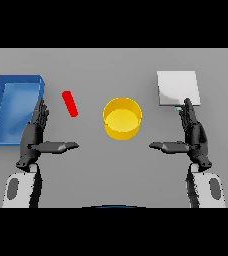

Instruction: Pick up the red beaker and tilt it to pour out 1 green nut into yellow bowl. Pick up the yellow bowl and place it on the metallic measuring scale.

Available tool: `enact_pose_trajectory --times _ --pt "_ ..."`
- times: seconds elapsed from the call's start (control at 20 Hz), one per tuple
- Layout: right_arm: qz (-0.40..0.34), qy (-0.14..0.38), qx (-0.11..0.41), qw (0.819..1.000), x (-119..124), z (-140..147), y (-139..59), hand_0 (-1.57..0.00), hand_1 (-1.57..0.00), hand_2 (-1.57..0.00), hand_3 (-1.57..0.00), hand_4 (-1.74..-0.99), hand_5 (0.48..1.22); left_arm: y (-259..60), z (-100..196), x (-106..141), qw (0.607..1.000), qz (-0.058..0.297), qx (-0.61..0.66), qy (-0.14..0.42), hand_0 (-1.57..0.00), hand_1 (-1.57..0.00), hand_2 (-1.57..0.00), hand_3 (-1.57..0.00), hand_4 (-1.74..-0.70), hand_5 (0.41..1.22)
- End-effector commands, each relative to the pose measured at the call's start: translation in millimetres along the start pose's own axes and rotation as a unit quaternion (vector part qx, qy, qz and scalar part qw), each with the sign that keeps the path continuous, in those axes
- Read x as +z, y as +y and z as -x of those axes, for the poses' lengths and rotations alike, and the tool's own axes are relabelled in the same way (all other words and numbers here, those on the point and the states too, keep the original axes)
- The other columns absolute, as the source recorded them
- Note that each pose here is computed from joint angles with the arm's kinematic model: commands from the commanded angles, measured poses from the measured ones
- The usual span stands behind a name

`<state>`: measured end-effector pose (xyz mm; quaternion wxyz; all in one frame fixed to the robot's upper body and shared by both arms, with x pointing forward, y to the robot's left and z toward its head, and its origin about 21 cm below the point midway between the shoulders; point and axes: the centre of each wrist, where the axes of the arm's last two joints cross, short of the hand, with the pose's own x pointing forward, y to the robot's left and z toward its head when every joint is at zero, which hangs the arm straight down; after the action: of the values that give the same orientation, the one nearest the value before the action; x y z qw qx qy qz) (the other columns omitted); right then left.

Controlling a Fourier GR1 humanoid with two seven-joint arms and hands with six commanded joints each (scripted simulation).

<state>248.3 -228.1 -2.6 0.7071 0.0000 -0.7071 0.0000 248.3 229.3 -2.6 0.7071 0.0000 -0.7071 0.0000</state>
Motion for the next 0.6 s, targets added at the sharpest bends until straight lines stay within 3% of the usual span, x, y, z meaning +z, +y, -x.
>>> enact_pose_trajectory --times 0.0,0.25,0.3,0.35,0.55 --pt "0.000 0.000 0.000 1.000 0.3 0.1 0.5 0.00 0.00 0.00 0.00 -1.167 0.599 1.0 -0.1 -0.1 1.000 -0.001 0.000 0.000 0.00 0.00 0.00 0.00 -1.15 0.599" --pt "-0.001 -0.004 -0.001 1.000 5.1 0.6 4.7 0.00 0.00 0.00 0.00 -1.167 0.599 12.2 0.5 0.4 1.000 -0.004 -0.001 0.002 0.00 0.00 0.00 0.00 -1.15 0.599" --pt "0.000 -0.039 0.078 0.996 12.7 -2.1 1.5 0.00 0.00 0.00 0.00 -1.167 0.599 12.3 -2.8 6.7 0.999 0.010 -0.034 -0.013 0.00 0.00 0.00 0.00 -1.15 0.599" --pt "-0.002 -0.055 0.122 0.991 20.8 -3.2 3.0 0.00 0.00 0.00 0.00 -1.163 0.595 14.6 -5.4 14.7 0.998 0.021 -0.054 -0.019 0.00 0.00 0.00 0.00 -1.16 0.599" --pt "-0.001 -0.054 0.172 0.984 28.4 -5.2 11.5 0.00 0.00 0.00 0.00 -1.162 0.591 13.9 -16.8 20.8 0.996 0.034 -0.084 -0.005 0.00 0.00 0.00 0.00 -1.16 0.600"
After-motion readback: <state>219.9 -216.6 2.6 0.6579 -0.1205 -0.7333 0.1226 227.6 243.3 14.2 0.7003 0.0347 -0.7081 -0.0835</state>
